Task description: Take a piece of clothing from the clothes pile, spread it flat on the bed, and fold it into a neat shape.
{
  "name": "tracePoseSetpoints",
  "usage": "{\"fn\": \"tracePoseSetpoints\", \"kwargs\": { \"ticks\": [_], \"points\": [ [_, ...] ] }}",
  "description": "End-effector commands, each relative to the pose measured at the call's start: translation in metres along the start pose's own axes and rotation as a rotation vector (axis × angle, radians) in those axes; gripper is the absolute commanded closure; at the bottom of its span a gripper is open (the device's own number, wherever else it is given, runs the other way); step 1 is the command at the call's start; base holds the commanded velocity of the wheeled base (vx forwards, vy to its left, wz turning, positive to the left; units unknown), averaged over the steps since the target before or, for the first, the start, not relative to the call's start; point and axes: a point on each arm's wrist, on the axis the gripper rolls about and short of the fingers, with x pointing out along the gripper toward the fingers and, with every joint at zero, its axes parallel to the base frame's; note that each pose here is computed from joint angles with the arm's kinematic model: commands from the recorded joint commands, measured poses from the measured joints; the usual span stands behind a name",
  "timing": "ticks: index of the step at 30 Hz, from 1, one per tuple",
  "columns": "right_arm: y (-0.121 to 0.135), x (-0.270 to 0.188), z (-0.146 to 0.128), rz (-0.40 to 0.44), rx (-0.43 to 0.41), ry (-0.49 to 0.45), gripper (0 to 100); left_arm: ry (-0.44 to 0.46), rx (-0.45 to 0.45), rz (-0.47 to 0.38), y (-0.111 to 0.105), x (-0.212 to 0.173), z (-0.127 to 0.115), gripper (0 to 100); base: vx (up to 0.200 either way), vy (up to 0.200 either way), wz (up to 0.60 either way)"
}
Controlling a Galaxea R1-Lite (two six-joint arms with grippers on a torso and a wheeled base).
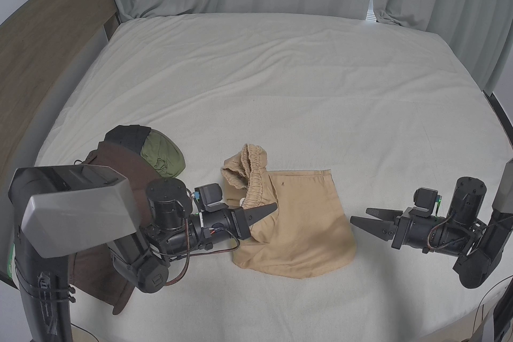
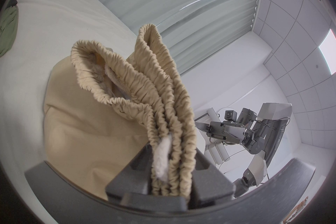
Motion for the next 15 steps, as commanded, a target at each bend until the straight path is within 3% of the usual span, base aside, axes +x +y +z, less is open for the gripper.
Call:
{"fn": "tracePoseSetpoints", "kwargs": {
  "ticks": [1,15],
  "points": [
    [-0.004,-0.003,0.004,-0.016,-0.003,-0.02,0,0.008,-0.002,-0.022,-0.006,0.008,-0.001,100,0.0,0.0,0.0],
    [-0.009,-0.006,0.015,-0.035,-0.015,-0.065,0,0.043,-0.036,-0.09,-0.019,0.035,-0.011,100,0.0,0.0,0.0]
  ]
}}
